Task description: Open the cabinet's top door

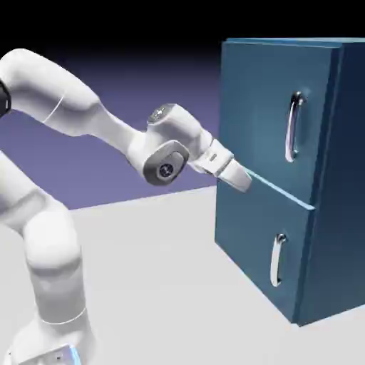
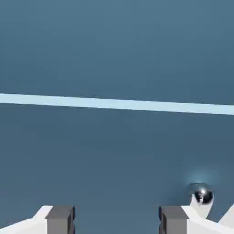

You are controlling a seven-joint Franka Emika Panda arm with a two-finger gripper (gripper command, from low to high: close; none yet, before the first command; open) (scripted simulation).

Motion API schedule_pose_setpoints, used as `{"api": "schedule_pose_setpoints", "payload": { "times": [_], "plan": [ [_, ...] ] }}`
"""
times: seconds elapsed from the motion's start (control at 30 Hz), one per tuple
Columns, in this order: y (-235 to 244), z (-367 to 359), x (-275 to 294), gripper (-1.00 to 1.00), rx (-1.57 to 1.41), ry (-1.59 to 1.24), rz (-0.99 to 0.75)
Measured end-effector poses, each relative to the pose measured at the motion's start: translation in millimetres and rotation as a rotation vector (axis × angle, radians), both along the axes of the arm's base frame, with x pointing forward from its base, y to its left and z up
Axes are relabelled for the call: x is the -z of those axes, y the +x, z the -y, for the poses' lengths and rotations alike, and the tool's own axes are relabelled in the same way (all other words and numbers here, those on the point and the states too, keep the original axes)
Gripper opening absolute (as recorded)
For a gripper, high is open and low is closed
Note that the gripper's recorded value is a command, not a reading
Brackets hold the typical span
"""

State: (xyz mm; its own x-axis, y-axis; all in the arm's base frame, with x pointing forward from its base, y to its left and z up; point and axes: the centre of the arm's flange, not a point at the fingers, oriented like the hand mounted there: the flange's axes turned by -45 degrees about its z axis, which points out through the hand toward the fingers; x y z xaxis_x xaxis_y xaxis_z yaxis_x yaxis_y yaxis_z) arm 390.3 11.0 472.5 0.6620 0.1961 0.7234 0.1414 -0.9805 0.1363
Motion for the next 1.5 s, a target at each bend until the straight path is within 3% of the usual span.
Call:
{"api": "schedule_pose_setpoints", "payload": {
  "times": [0.77,1.5],
  "plan": [
    [-16,-17,-87,0.0,-0.675,-0.967,0.27],
    [-22,37,-101,0.0,-0.998,-2.002,0.352]
  ]
}}
